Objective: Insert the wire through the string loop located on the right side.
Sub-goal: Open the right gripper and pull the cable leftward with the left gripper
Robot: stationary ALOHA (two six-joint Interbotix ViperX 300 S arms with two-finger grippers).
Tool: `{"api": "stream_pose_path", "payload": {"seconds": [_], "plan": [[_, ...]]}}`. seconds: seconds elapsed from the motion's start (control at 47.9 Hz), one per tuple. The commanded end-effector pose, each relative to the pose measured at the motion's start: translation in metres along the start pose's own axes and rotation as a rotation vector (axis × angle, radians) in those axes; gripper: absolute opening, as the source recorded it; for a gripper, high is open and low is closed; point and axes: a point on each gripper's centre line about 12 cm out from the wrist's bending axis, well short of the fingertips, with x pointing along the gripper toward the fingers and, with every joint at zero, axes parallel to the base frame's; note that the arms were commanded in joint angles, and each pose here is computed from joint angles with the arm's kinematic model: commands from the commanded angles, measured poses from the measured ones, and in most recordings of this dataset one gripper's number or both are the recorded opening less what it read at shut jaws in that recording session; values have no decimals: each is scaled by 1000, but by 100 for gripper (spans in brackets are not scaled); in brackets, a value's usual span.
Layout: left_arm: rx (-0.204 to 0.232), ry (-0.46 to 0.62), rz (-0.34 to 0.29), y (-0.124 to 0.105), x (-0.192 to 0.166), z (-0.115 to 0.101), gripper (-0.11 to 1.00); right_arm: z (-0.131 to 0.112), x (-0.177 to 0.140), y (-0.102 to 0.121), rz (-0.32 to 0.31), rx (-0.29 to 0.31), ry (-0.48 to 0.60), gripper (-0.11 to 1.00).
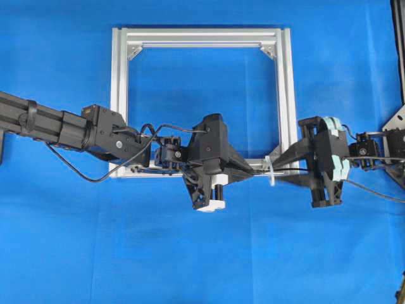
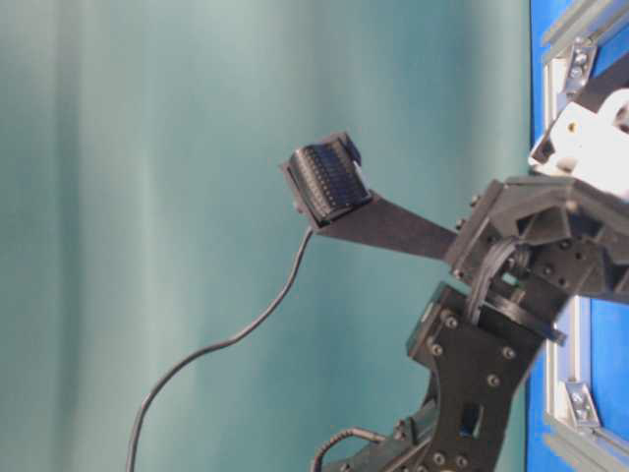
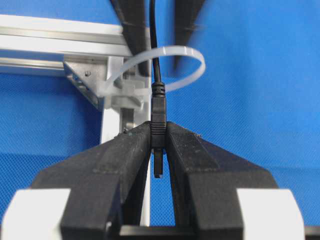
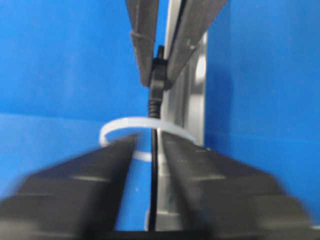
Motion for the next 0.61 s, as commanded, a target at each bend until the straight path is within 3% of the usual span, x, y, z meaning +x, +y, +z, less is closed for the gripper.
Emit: {"api": "stream_pose_path", "payload": {"seconds": [0.0,0.104,0.209,0.584], "plan": [[1,-38,-9,-3,-1,15,8,6,1,0,-6,18,-16,40],[-1,-38,-8,-3,-1,15,8,5,1,-1,-11,25,-9,69],[-1,-39,-8,-3,-1,16,8,5,1,-1,-13,28,-4,90],[2,-35,-8,-3,-3,14,8,4,1,-1,-13,28,-1,90]]}}
